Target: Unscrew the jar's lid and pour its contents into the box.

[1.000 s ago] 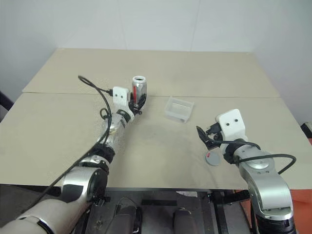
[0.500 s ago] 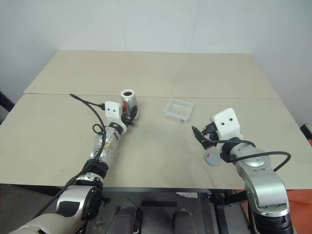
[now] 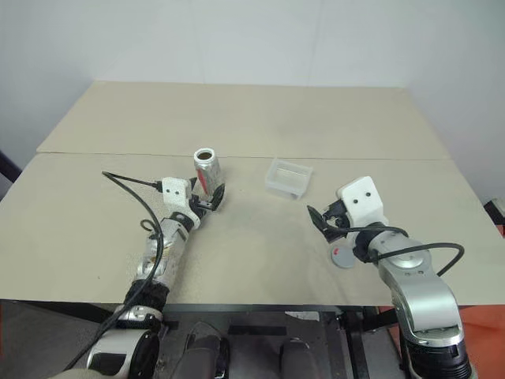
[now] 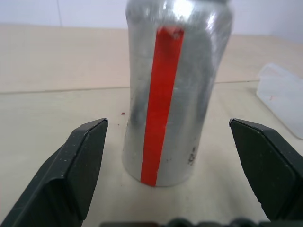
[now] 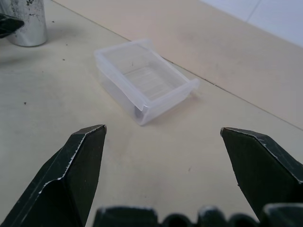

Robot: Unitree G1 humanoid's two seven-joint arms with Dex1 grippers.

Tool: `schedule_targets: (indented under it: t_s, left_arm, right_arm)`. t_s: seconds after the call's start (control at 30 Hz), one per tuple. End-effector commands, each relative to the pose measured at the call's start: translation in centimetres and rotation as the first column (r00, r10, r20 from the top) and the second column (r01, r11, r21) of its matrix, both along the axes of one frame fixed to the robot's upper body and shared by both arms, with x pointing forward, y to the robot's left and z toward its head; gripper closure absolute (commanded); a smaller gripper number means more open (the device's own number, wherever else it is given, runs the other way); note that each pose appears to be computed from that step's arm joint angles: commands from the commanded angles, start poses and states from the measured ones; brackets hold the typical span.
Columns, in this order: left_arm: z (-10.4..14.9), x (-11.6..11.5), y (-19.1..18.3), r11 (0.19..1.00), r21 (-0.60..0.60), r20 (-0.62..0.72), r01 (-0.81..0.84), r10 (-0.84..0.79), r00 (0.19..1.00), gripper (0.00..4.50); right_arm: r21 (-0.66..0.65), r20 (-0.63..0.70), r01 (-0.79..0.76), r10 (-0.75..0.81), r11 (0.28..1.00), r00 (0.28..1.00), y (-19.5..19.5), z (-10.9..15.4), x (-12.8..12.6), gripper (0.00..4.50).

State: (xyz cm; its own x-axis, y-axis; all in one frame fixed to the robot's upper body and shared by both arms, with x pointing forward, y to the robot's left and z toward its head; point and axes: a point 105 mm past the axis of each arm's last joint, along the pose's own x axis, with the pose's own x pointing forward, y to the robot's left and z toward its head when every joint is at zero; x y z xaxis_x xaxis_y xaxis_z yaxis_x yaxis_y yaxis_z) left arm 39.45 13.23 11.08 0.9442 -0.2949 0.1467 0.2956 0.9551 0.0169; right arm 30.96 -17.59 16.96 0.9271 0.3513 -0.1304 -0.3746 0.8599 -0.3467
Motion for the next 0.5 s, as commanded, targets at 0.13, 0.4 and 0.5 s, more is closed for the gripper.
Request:
schedule_targets:
  t_s: [0.13, 0.4, 0.5]
  left_arm:
    - [4.0, -3.8, 3.4, 0.989, 0.15, 0.123, 0.017, -0.035, 0.992, 0.03]
    - [7.1, -9.7, 7.4, 0.937, 0.2, 0.054, 0.284, -0.301, 0.952, 0.03]
    - [7.2, -10.5, 8.8, 0.932, 0.198, 0.005, 0.304, -0.311, 0.95, 0.03]
  right_arm:
    - [-0.066, 0.072, -0.029, 0.034, 0.997, 0.997, -0.4, 1.7, 0.1, 0.0]
    - [-0.256, -0.011, -0.257, 0.263, 0.932, 0.965, -4.7, 2.5, -4.2, 0.0]
    - [-0.303, -0.064, -0.288, 0.283, 0.908, 0.957, -6.7, 2.8, -5.2, 0.0]
